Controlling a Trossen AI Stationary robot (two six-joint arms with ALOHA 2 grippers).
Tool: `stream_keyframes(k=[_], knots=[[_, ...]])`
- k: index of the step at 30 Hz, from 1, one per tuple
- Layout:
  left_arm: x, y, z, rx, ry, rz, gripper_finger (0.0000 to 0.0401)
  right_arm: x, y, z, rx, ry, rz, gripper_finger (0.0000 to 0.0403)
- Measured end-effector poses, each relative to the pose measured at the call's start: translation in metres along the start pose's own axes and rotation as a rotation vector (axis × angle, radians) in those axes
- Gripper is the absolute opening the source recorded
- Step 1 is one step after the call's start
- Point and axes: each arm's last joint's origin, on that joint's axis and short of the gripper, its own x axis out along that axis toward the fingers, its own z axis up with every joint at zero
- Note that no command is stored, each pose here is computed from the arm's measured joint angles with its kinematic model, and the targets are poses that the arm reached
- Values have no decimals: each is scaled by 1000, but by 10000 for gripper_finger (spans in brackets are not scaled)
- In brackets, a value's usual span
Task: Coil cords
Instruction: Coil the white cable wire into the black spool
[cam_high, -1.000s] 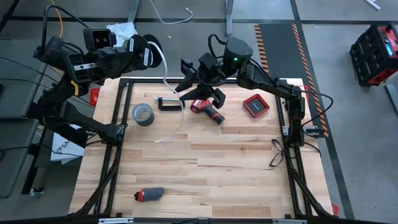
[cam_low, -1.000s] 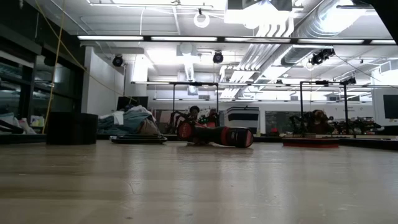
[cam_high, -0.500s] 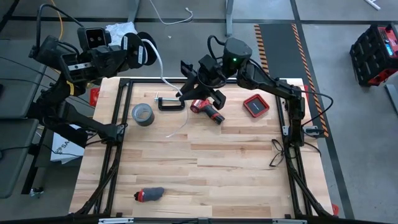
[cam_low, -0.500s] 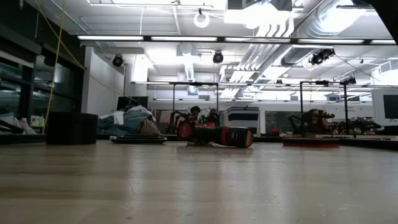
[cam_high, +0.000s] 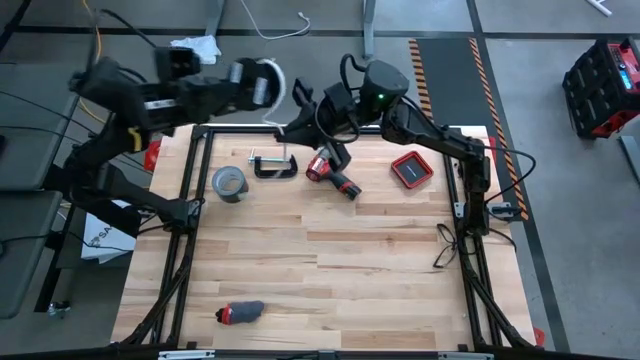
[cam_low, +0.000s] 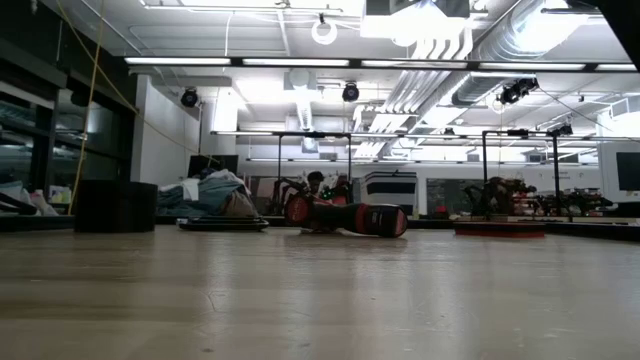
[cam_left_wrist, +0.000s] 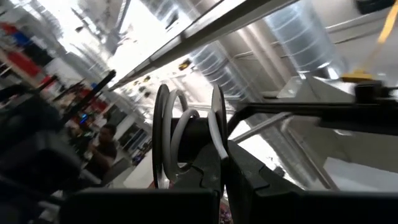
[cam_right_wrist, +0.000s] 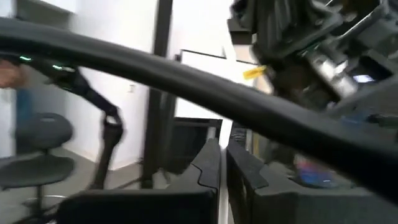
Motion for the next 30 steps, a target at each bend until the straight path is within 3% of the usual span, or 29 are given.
stream_keyframes(k=[8,18,30], knots=[[15,25,-5,-129,31,26,0,4,3,3,-61,-28,-71,1],[24,34,-13,-358,122,-6,0,-13,-22,6,-134,-37,-282,1],[11,30,-18,-363,204,113,0,-37,-41,24,-134,-129,-320,0]])
